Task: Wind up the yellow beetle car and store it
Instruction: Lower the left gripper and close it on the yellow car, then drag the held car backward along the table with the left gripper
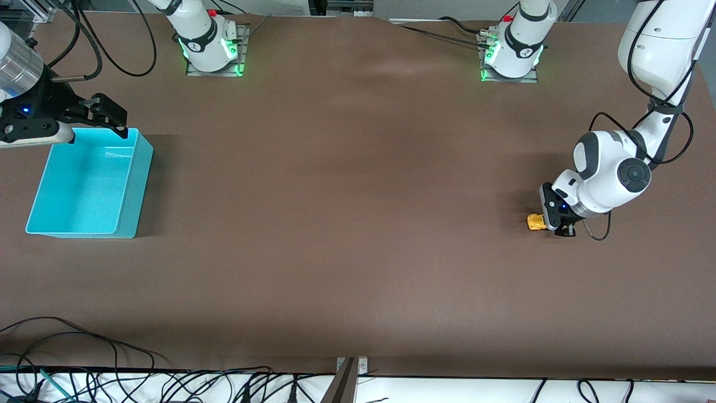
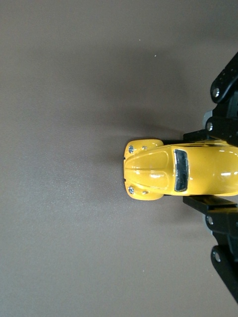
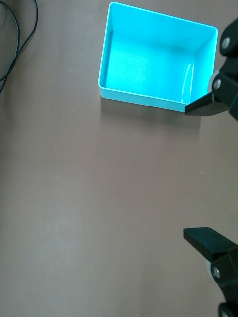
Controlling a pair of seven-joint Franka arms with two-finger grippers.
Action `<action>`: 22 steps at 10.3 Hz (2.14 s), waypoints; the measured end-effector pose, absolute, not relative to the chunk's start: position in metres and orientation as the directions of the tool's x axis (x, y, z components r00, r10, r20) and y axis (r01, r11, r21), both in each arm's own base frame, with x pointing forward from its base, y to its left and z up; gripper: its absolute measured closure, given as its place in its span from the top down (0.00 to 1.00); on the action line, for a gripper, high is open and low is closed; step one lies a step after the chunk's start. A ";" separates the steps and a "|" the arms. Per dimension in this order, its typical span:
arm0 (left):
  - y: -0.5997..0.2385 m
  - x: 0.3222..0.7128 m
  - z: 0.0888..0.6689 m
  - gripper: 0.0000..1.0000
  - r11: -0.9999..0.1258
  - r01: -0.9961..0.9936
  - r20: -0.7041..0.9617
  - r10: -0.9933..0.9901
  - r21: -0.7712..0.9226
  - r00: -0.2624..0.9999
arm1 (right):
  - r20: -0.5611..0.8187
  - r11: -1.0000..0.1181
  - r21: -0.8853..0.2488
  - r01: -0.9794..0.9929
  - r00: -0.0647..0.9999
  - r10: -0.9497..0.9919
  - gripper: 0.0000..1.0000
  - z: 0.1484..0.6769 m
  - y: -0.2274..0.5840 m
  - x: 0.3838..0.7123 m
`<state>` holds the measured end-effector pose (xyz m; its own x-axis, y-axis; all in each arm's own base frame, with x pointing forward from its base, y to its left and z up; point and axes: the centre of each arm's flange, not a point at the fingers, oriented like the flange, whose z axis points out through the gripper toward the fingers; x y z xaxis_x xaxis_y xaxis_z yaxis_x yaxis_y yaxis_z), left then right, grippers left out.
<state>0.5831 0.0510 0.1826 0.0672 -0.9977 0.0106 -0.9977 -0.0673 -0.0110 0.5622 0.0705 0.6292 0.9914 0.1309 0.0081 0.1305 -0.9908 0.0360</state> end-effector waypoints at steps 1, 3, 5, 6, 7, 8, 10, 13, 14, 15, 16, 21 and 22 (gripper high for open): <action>0.051 0.583 0.183 0.45 -0.067 -0.998 0.011 -0.998 -0.011 0.067 | 0.008 -0.991 0.036 0.131 0.991 0.131 1.00 0.629 0.071 0.562; 0.050 0.583 0.183 0.45 -0.043 -0.999 0.010 -0.999 -0.011 0.043 | 0.008 -0.991 0.036 0.130 0.991 0.131 1.00 0.629 0.070 0.562; 0.050 0.583 0.182 0.45 0.001 -1.000 0.011 -1.000 -0.012 -0.001 | 0.008 -0.991 0.036 0.130 0.991 0.131 1.00 0.629 0.070 0.562; 0.050 0.583 0.182 0.45 0.006 -1.000 0.010 -1.000 -0.012 -0.006 | 0.008 -0.991 0.036 0.130 0.991 0.131 1.00 0.629 0.070 0.562; 0.051 0.583 0.182 0.45 0.011 -1.000 0.010 -1.000 -0.012 -0.011 | 0.008 -0.991 0.036 0.130 0.991 0.131 1.00 0.629 0.070 0.562; 0.052 0.583 0.182 0.45 0.019 -1.000 0.010 -1.000 -0.012 -0.019 | 0.008 -0.991 0.036 0.130 0.991 0.131 1.00 0.629 0.070 0.562; 0.062 0.584 0.182 0.45 0.048 -0.999 0.006 -0.999 -0.014 -0.048 | 0.008 -0.991 0.036 0.130 0.991 0.131 1.00 0.629 0.070 0.562; 0.107 0.584 0.182 0.45 0.064 -0.998 0.003 -0.998 -0.024 -0.064 | 0.008 -0.991 0.036 0.130 0.991 0.130 1.00 0.629 0.070 0.562; 0.122 0.584 0.183 0.45 0.065 -0.998 0.002 -0.998 -0.027 -0.065 | 0.008 -0.991 0.036 0.130 0.991 0.130 1.00 0.629 0.070 0.562; 0.134 0.583 0.182 0.45 0.070 -0.997 0.000 -0.998 -0.030 -0.071 | 0.008 -0.991 0.036 0.130 0.991 0.130 1.00 0.629 0.070 0.562; 0.147 0.583 0.182 0.45 0.076 -0.997 -0.002 -0.997 -0.033 -0.076 | 0.008 -0.991 0.036 0.130 0.991 0.130 1.00 0.629 0.070 0.562; 0.202 0.583 0.183 0.45 0.086 -0.995 -0.012 -0.996 -0.053 -0.086 | 0.008 -0.991 0.036 0.129 0.992 0.130 1.00 0.629 0.070 0.562; 0.211 0.582 0.183 0.45 0.079 -0.995 -0.013 -0.997 -0.056 -0.078 | 0.008 -0.991 0.036 0.129 0.992 0.130 1.00 0.629 0.070 0.562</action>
